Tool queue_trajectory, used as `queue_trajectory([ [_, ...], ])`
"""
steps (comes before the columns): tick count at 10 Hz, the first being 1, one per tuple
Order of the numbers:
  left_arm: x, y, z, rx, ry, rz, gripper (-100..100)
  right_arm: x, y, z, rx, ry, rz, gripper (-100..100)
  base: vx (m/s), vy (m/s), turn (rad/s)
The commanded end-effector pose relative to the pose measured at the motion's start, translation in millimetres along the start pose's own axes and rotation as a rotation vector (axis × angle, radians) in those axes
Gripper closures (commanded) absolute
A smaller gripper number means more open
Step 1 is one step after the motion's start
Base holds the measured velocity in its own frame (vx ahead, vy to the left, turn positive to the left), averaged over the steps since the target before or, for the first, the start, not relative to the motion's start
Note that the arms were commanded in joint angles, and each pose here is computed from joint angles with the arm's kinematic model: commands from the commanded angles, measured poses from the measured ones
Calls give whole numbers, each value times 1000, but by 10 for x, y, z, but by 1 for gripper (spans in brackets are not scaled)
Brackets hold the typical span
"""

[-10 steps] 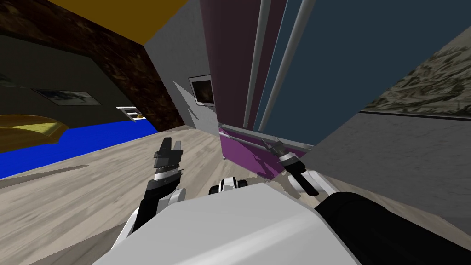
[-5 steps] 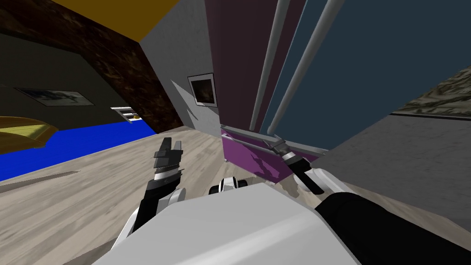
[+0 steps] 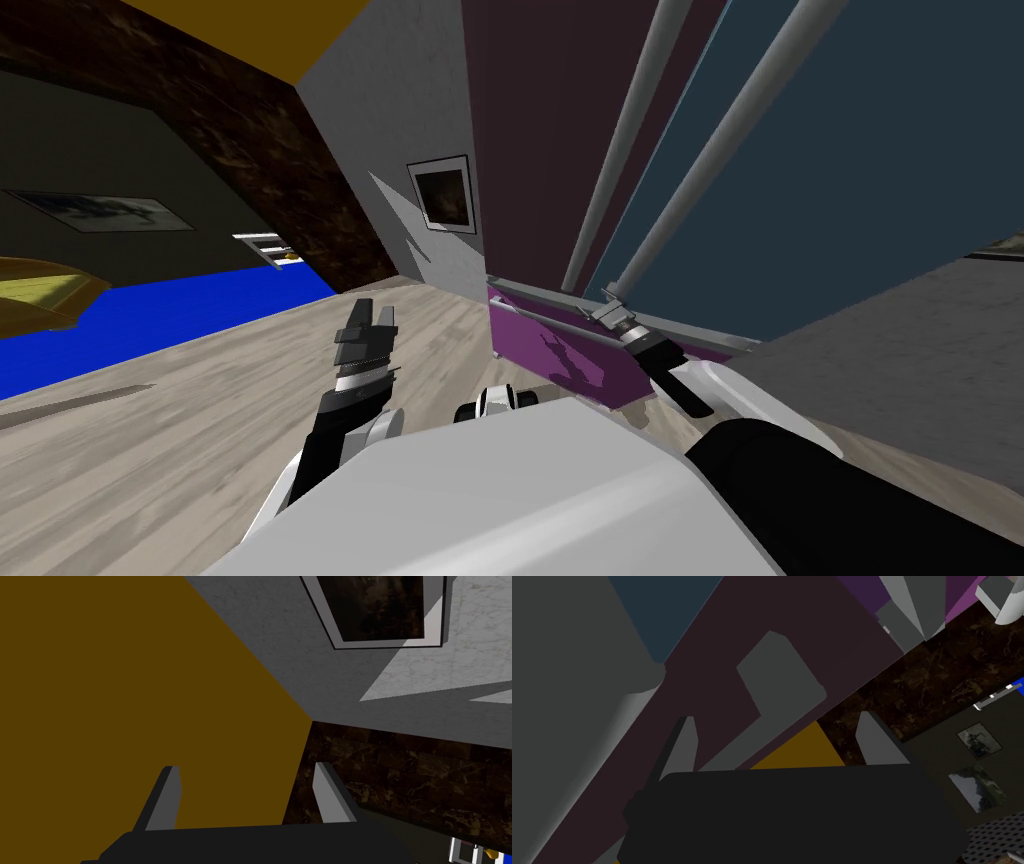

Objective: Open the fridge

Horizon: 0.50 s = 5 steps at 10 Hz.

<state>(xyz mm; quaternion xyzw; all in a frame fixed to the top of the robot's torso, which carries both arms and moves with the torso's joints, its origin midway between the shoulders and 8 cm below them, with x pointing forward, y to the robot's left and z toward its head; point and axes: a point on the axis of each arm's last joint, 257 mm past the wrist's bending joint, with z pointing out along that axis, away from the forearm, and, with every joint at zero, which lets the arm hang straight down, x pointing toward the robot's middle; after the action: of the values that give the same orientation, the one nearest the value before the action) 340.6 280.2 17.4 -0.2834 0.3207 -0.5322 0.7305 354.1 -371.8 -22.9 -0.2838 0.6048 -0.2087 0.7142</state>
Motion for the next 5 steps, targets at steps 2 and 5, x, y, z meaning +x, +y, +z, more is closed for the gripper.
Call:
queue_trajectory([
  [2,0,0,0,0,0,0,0,70,-181,12,0,44,-204,-100,185,136,-5],
  [5,0,0,0,0,0,0,0,84,-206,12,3,50,-220,-100,93,54,-10],
])
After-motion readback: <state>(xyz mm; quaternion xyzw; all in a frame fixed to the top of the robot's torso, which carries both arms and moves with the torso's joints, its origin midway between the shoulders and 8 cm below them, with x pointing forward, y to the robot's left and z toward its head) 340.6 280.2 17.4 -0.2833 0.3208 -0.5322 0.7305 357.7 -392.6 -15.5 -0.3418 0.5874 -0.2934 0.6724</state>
